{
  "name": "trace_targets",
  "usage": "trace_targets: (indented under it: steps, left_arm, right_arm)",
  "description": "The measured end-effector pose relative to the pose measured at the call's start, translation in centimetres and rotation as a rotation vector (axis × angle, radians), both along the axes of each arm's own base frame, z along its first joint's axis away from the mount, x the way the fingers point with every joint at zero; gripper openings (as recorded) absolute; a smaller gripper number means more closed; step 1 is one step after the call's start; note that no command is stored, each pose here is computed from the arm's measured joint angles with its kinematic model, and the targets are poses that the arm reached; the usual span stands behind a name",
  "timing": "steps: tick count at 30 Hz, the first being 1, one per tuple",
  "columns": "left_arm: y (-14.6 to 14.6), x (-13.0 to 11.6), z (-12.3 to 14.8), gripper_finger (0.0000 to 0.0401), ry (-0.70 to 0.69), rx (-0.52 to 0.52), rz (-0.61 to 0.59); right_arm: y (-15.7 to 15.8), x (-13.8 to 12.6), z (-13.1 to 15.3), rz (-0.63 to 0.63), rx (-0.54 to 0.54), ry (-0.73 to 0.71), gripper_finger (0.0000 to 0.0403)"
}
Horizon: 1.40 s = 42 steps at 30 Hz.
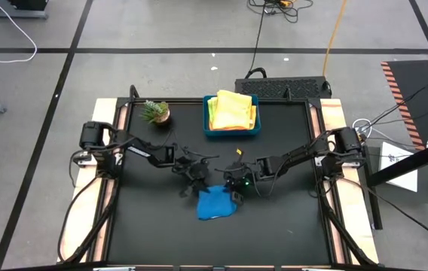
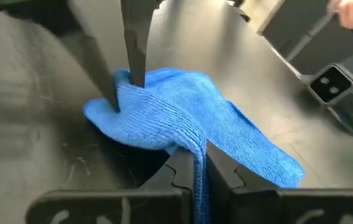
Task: Fold microfiber towels
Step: Stack the blue microfiber cloth on top of the orange microfiber cloth into the blue bin
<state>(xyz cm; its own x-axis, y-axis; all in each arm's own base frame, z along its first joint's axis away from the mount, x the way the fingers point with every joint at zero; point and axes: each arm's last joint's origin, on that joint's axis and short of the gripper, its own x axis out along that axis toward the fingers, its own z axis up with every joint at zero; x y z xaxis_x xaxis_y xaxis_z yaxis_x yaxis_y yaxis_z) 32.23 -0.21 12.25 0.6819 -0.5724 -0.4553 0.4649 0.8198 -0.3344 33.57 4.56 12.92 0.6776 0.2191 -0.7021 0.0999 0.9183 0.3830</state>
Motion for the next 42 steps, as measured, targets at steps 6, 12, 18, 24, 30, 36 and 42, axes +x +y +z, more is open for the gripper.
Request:
trace_targets:
  steps: [6, 12, 18, 24, 30, 36, 42]
  left_arm:
    - [-0.3, 0.1, 0.0, 0.0009, 0.003, 0.03, 0.055]
    - [0.9, -0.3, 2.1, 0.0009, -0.032, 0.091, 0.175]
    - [2.1, -1.8, 6.7, 0.0008, -0.138, 0.224, 0.331]
    - [2.7, -3.3, 10.7, 0.0005, -0.3, 0.413, 0.494]
    - [3.9, -3.4, 12.1, 0.0004, -0.393, 0.523, 0.569]
    - [7.1, -2.2, 13.0, 0.0003, -0.33, 0.55, 0.657]
    - [10.7, -0.4, 14.8, 0.0003, -0.187, 0.544, 0.723]
  right_arm:
    - [0.0, 0.0, 0.1, 0.024, -0.023, -0.008, 0.0012]
    - [-0.2, -0.8, 2.2, 0.048, -0.056, -0.03, 0.0005]
    - [-1.3, -2.6, 7.0, -0.001, -0.172, -0.13, 0.0003]
    - [-3.2, -5.1, 11.6, -0.108, -0.317, -0.242, 0.0001]
    - [-5.8, -6.3, 13.5, -0.155, -0.384, -0.298, 0.0001]
    - [-9.4, -6.5, 13.1, -0.261, -0.415, -0.253, 0.0001]
    - [-13.2, -7.4, 13.2, -0.344, -0.312, -0.261, 0.0]
